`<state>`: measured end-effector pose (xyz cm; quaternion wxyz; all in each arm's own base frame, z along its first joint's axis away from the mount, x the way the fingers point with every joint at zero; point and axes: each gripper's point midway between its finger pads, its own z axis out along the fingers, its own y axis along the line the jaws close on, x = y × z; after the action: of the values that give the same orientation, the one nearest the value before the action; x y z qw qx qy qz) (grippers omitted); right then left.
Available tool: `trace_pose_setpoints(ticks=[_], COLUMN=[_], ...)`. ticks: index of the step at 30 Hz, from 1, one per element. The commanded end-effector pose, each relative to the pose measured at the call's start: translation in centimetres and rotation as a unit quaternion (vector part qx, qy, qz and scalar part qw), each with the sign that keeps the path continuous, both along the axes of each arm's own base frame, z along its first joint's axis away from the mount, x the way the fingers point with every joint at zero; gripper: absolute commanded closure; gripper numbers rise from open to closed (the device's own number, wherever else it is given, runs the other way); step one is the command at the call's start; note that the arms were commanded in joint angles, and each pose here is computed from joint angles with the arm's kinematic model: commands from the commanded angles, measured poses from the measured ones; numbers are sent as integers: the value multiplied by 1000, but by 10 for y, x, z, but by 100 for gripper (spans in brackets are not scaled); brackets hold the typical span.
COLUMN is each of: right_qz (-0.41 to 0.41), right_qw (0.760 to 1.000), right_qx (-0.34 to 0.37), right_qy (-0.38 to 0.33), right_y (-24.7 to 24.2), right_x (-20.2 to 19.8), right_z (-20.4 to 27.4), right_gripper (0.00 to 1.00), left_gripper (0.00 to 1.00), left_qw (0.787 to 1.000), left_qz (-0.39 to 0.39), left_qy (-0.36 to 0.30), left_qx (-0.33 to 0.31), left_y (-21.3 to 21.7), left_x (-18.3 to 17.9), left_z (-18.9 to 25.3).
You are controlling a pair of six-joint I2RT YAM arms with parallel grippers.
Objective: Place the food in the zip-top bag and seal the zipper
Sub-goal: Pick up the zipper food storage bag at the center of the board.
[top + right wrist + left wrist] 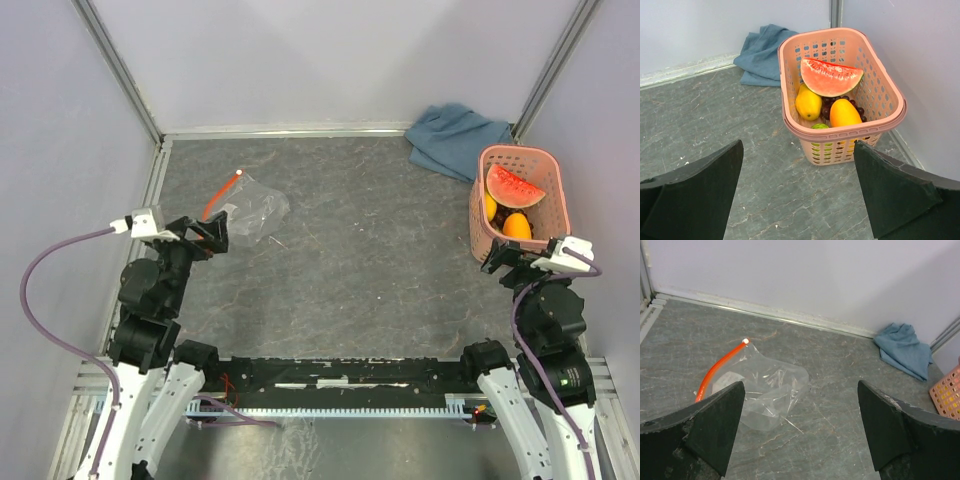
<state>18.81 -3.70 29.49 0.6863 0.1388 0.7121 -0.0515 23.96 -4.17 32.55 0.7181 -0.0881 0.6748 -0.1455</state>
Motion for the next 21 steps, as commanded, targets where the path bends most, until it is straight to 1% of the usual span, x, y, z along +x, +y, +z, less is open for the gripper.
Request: trace_pose_setpoints(ticks=[1,3,6,7,10,13,16,19,21], right_qz=[7,12,20,28,40,41,43,49,46], right_qw=[999,999,999,998,998,997,996,995,995], right_qx=[5,6,3,2,2,6,5,3,2], right_qy=[-35,-39,-47,-49,-54,-68,-78,-84,-86], right_y=[2,3,6,8,12,11,11,12,11], right_x=[-1,-1,-2,-1,-3,-7,-11,-14,-15], right_z=[14,15,17,17,18,21,22,24,24], right_gripper=[1,1,1,1,1,1,1,1,1], left_gripper=[0,0,0,0,0,0,0,0,0], left_qw=[1000,1000,996,990,984,972,960,951,949], left_qz=[-20,-8,38,37,51,103,140,134,124], left_qy=[-3,28,82,132,169,205,237,274,289], left_qx=[2,6,5,1,-28,-46,-44,-52,-37], left_y=[-9,-7,3,-5,-9,2,20,34,40], left_x=[7,16,37,58,78,91,106,124,138], left_z=[18,7,-6,-20,-32,-55,-78,-92,-98])
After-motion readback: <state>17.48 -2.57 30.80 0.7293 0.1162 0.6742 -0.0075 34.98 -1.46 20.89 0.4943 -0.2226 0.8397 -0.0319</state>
